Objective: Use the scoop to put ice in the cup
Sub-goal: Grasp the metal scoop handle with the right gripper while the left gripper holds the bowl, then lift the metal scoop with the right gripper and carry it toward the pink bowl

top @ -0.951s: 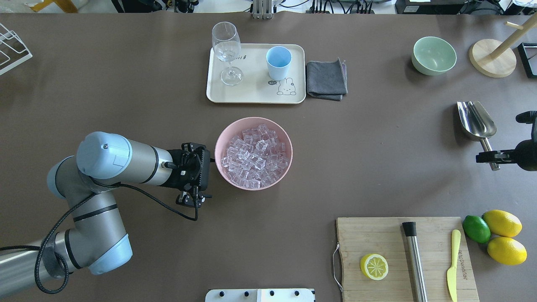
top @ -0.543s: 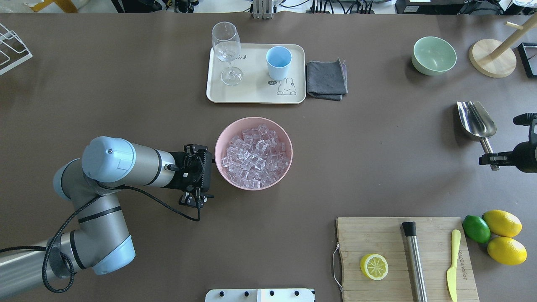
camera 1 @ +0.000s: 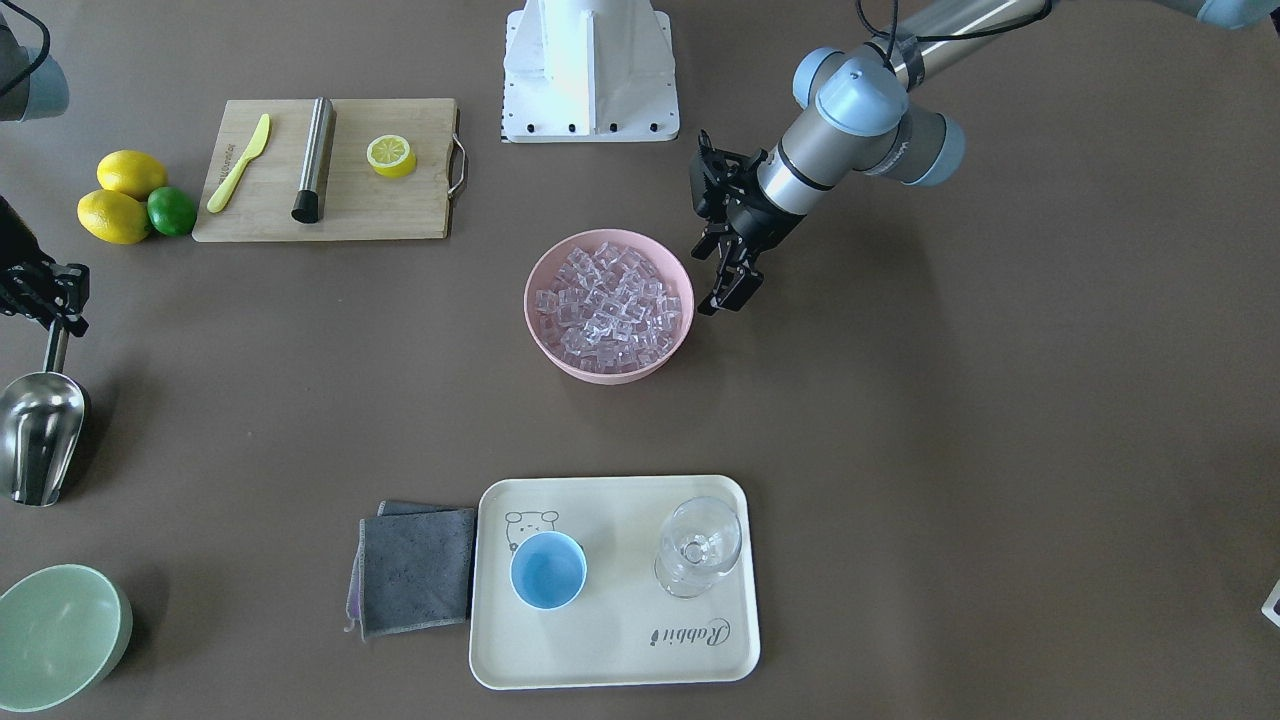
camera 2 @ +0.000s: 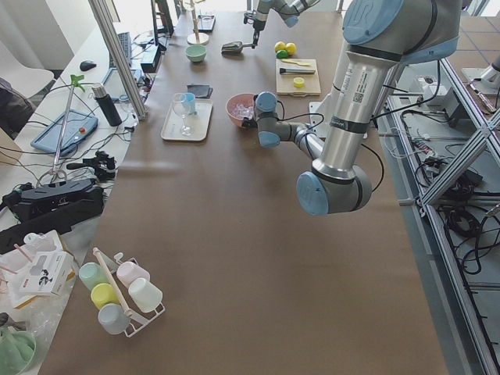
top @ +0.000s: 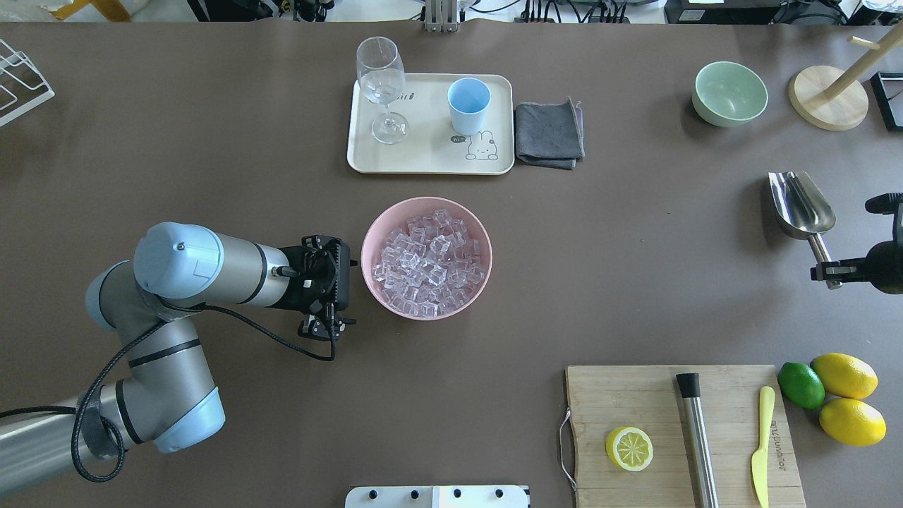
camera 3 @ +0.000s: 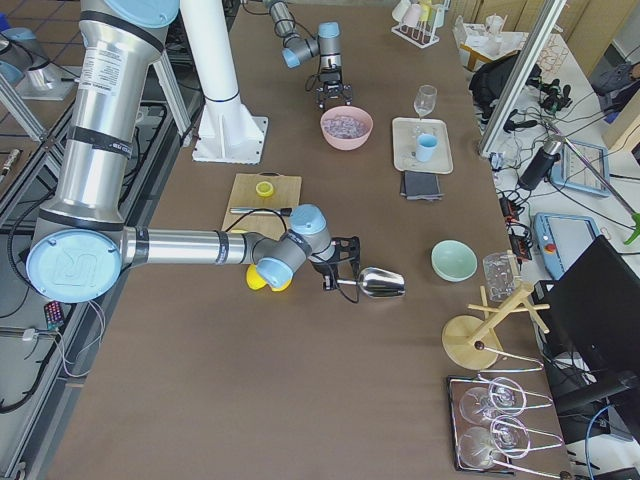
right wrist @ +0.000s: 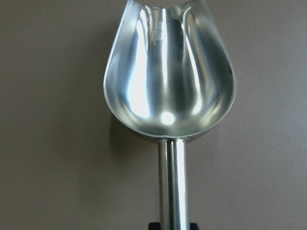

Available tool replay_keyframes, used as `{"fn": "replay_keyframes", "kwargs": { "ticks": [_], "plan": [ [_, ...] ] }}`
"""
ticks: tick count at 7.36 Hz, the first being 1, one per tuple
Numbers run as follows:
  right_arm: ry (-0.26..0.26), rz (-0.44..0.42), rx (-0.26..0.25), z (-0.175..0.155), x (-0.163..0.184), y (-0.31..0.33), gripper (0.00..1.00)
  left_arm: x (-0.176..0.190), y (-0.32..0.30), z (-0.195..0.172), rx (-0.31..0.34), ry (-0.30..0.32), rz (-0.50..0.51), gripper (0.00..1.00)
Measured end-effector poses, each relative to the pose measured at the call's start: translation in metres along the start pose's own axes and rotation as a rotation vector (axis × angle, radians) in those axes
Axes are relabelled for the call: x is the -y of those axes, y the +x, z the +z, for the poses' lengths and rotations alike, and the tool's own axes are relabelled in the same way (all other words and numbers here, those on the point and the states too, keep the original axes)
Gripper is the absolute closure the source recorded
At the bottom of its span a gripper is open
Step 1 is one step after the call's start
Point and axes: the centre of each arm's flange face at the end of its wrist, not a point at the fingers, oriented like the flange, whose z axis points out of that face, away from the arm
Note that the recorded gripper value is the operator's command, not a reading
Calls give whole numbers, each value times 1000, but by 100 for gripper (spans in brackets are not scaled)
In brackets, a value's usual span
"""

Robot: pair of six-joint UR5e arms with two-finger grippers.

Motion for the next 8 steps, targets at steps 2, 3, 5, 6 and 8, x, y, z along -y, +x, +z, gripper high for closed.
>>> {"fn": "replay_keyframes", "kwargs": {
  "ticks": [2,3,5,6,8],
  "plan": [
    [-28,-71,33,-26,-2,-14,100,-4,-3,0,1,-7,-105,1],
    [-44,-121,37,-51,3,-27,100,-4,-3,1,0,-9,-121,1],
    [-80,-232,38,-98,19,-47,100,1,-6,6,0,-8,-127,1],
    [-72,-273,57,-114,29,-55,100,5,-9,10,0,-7,-127,1],
    [-38,-335,91,-131,47,-75,100,10,-11,13,0,-4,-126,1]
  ]
}}
